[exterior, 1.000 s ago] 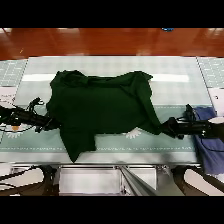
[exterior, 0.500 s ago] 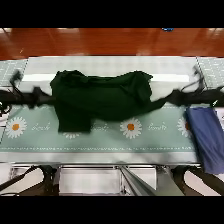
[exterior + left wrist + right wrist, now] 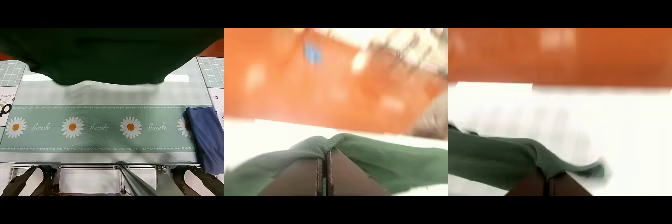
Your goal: Fold the shirts.
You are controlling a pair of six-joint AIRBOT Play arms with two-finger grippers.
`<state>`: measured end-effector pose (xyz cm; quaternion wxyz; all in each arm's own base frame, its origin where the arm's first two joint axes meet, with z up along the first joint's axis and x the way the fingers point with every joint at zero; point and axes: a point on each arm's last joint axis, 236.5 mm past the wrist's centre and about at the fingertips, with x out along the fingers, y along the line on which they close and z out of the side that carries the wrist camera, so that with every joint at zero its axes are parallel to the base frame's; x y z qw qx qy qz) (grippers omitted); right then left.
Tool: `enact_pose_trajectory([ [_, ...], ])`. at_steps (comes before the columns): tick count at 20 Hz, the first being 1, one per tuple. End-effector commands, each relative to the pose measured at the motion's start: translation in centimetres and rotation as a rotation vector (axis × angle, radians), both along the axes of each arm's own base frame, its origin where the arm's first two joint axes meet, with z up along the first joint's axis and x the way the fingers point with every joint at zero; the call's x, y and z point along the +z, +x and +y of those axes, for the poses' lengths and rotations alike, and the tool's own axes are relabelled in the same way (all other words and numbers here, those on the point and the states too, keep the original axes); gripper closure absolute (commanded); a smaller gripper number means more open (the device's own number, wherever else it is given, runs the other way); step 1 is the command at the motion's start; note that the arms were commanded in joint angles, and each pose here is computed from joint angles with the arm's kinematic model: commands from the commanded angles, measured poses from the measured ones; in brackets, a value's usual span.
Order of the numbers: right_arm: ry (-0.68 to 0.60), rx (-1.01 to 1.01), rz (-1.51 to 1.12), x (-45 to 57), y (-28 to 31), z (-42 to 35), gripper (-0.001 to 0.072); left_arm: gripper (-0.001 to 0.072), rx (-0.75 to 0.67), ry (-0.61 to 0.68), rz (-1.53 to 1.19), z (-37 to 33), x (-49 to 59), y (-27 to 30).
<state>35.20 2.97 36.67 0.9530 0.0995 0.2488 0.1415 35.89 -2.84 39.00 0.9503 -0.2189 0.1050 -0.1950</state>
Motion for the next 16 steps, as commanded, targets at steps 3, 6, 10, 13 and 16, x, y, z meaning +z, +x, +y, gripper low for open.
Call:
enact_pose_trajectory([
  [3,-0.137,-0.106,-0.194,7.5,-7.6,-0.5,0.0686,0.0691,0.203,0.170,-0.300,-0.1,10.6,-9.4],
  [6,-0.200,-0.177,-0.218,8.2,-11.5,-1.3,0.0686,0.0690,0.253,0.277,-0.328,-1.9,10.8,-13.8],
  [10,-0.236,-0.230,-0.251,8.8,-15.6,-1.4,0.0686,0.0690,0.460,0.412,-0.331,0.4,10.3,-20.6],
  [13,-0.220,-0.230,-0.227,7.8,-16.5,-1.0,0.0686,0.0690,0.494,0.407,-0.291,1.6,9.1,-23.2],
  [16,-0.176,-0.209,-0.118,4.2,-14.1,-1.3,0.0686,0.0690,0.445,0.371,-0.189,1.7,6.2,-20.8],
])
